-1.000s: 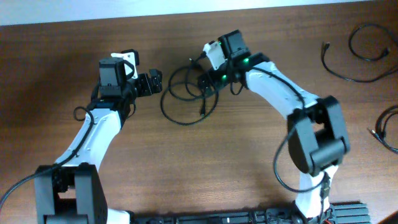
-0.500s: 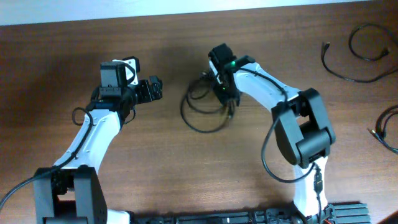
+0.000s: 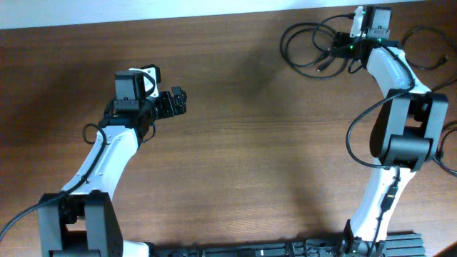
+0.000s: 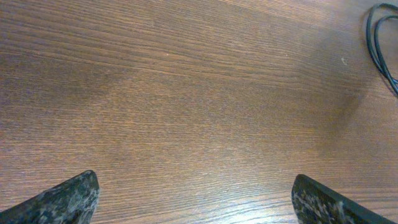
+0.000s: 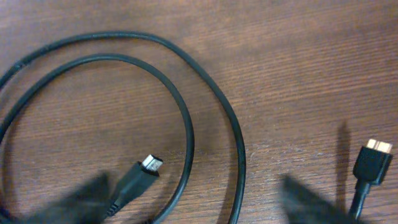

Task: Untangle cables
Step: 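Carry the last cable to the upper right area and release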

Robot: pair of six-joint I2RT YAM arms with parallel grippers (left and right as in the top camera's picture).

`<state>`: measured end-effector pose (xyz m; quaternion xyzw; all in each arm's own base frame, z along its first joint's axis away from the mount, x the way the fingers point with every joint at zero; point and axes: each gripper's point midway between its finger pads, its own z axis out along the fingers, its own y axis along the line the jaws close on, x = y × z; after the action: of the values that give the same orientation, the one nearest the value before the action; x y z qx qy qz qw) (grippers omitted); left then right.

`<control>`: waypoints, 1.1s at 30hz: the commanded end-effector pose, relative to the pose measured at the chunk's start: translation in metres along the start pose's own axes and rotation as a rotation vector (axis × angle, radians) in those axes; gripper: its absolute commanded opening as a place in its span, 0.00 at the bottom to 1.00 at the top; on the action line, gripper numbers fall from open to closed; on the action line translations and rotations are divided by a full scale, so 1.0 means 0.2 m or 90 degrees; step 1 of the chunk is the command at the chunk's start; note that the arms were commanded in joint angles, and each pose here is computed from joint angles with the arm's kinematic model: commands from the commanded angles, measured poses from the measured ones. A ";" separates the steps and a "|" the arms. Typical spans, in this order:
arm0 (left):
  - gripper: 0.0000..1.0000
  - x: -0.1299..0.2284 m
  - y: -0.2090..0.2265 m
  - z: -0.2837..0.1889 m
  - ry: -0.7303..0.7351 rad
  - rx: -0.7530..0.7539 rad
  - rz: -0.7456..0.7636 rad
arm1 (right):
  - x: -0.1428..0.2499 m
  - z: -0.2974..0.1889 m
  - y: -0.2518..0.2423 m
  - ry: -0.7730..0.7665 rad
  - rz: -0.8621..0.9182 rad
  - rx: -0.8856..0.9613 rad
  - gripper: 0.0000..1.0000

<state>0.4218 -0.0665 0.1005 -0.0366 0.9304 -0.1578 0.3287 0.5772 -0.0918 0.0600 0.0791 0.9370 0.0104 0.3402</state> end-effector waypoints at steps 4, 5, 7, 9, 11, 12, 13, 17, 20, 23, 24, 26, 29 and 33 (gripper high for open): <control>0.99 -0.03 -0.01 -0.04 -0.014 0.006 -0.005 | -0.30 -0.72 0.09 -0.081 0.003 -0.014 0.99; 0.99 -0.03 -0.01 -0.04 -0.014 0.006 -0.005 | -0.30 -0.82 0.10 -0.081 0.003 -0.014 0.99; 0.99 -0.03 -0.01 -0.04 -0.014 0.006 -0.005 | -0.25 -1.25 0.13 -0.079 0.003 -0.013 0.99; 0.99 -0.03 -0.01 -0.04 -0.014 0.006 -0.005 | -0.15 -1.61 0.15 -0.088 0.002 -0.012 0.99; 0.99 -0.03 -0.01 -0.04 -0.014 0.006 -0.005 | -0.03 -1.82 0.17 -0.081 0.003 -0.011 0.99; 0.99 -0.03 -0.01 -0.04 -0.014 0.006 -0.005 | 0.03 -1.91 0.17 -0.073 0.004 -0.011 0.99; 0.99 -0.03 -0.01 -0.04 -0.014 0.006 -0.005 | 0.10 -1.99 0.18 -0.065 0.004 -0.011 0.99; 0.99 -0.03 -0.01 -0.04 -0.014 0.006 -0.005 | 0.42 -2.13 0.19 0.045 0.014 -0.011 0.99; 0.99 -0.03 -0.01 -0.04 -0.014 0.006 -0.005 | 0.55 -2.12 0.18 0.127 0.020 -0.005 0.99; 0.99 -0.03 -0.01 -0.04 -0.014 0.006 -0.005 | 0.59 -2.07 0.16 0.169 0.015 0.004 0.99; 0.99 -0.03 -0.01 -0.04 -0.014 0.006 -0.005 | 0.56 -2.05 0.21 0.167 0.020 -0.033 0.99; 0.99 -0.03 -0.01 -0.04 -0.014 0.006 -0.005 | 0.46 -2.03 0.25 0.095 0.014 -0.063 0.99; 0.99 -0.03 -0.01 -0.04 -0.014 0.006 -0.005 | 0.50 -2.03 0.26 -0.009 0.001 -0.073 0.99; 0.99 -0.03 -0.01 -0.04 -0.014 0.006 -0.005 | 0.65 -1.85 0.35 -0.218 -0.063 -0.124 0.99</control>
<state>0.4216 -0.0670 0.1025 -0.0357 0.9294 -0.1595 0.3309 0.2508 -0.0032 0.2889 0.0305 0.8840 0.0585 0.4627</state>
